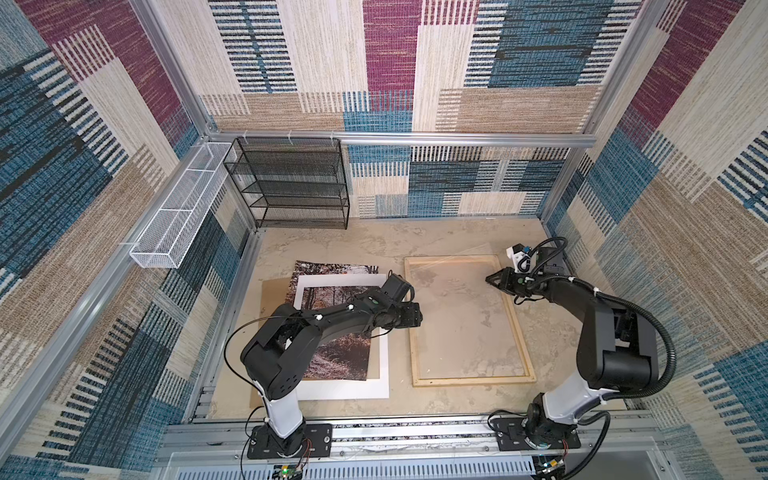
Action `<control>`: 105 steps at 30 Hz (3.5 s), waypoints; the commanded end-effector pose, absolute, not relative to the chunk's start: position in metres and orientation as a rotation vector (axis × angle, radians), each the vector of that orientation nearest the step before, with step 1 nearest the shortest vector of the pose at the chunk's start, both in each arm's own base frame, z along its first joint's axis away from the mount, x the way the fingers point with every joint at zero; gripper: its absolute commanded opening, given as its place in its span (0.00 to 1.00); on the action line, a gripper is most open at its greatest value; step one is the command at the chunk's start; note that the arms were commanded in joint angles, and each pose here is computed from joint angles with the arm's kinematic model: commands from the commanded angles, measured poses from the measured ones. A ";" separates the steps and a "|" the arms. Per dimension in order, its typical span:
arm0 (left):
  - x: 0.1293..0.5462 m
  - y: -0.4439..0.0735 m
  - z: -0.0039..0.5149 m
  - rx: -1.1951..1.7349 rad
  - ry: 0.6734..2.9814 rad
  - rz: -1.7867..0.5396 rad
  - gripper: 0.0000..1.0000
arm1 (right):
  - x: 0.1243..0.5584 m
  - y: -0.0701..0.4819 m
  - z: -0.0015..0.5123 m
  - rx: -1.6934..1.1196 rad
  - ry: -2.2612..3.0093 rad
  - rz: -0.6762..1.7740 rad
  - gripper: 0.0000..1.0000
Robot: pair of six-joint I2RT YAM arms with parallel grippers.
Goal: Put the photo into the frame
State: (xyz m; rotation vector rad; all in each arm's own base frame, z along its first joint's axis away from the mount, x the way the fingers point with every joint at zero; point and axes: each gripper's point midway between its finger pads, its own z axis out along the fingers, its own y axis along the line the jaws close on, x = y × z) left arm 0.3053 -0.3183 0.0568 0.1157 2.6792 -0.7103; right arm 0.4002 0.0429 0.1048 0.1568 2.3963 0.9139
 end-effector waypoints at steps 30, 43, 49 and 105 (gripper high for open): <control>0.302 -0.317 0.049 0.179 2.703 -0.609 0.63 | 0.420 0.017 0.072 0.062 2.481 0.904 0.06; 0.304 -0.311 0.041 0.169 2.695 -0.547 0.53 | 0.412 0.010 0.071 0.080 2.509 0.854 0.06; 0.309 -0.308 0.034 0.150 2.688 -0.506 0.47 | 0.413 0.004 0.076 0.095 2.503 0.838 0.06; 0.388 -0.288 0.013 -0.131 2.626 -0.444 0.17 | 0.421 0.050 0.129 0.087 2.198 1.211 0.00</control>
